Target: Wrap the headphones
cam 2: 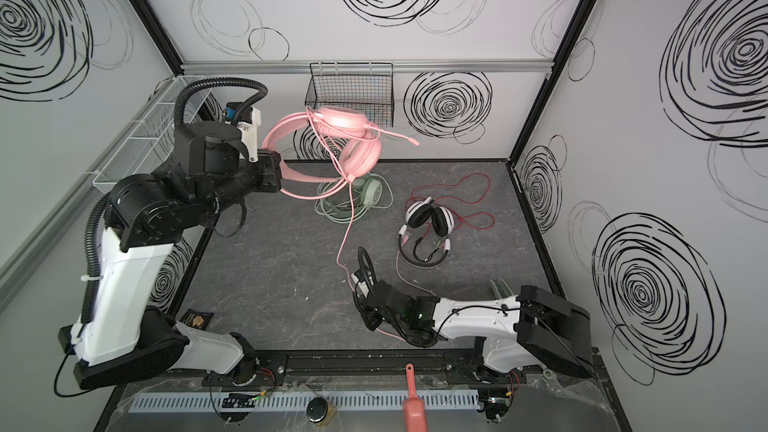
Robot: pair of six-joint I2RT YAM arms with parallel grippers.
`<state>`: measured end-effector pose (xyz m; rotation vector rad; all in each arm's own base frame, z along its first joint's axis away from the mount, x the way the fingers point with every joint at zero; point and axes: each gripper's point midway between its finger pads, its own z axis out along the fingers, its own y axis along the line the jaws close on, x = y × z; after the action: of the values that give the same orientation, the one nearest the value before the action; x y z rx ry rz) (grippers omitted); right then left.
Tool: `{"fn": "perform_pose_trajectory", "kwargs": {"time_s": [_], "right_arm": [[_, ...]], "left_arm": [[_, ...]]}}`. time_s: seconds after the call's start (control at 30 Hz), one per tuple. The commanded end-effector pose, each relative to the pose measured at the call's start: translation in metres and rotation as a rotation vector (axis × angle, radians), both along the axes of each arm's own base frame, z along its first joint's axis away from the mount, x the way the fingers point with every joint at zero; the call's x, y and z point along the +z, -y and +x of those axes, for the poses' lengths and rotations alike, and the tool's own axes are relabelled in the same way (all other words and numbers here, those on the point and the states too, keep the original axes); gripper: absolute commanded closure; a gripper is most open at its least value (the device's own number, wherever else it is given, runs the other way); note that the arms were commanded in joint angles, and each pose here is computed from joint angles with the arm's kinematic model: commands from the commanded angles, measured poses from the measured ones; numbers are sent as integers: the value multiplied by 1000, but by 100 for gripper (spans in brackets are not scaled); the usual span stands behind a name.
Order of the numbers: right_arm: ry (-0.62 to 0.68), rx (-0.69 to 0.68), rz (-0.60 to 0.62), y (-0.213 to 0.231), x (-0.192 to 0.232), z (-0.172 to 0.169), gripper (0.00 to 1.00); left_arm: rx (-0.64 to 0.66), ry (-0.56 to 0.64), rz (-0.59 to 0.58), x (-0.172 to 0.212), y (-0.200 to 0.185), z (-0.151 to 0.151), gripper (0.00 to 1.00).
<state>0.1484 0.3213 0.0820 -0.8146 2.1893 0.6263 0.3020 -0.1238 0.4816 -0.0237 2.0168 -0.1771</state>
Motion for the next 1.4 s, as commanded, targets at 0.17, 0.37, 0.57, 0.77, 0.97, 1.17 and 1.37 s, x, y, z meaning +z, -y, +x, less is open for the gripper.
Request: {"fn": "perform_pose_trajectory", "kwargs": {"time_s": [0.17,0.37,0.57,0.77,0.97,1.17,1.37], "right_arm": [[61,7,-135,1,6,-19,100],[70,40,-183,-3,3,-33,100],[97,-8,-232,16,7,-35,100],[110,-60,-233,36,21,-34,100],[152,-119,-266,60,35,-26,100],[179,-200,-224,77,62,-18,100],[219,-212,-145,83,100,-14,100]], "left_arm": [[75,151,-156,46,-21,26,100],[101,131,-156,39,-34,34,100],[169,133,-89,35,-54,36,100],[291,155,-11,36,-78,36,100],[323,159,7,36,-85,32,100],[417,165,76,33,-100,27,100],[564,212,229,42,-104,16,100]]}}
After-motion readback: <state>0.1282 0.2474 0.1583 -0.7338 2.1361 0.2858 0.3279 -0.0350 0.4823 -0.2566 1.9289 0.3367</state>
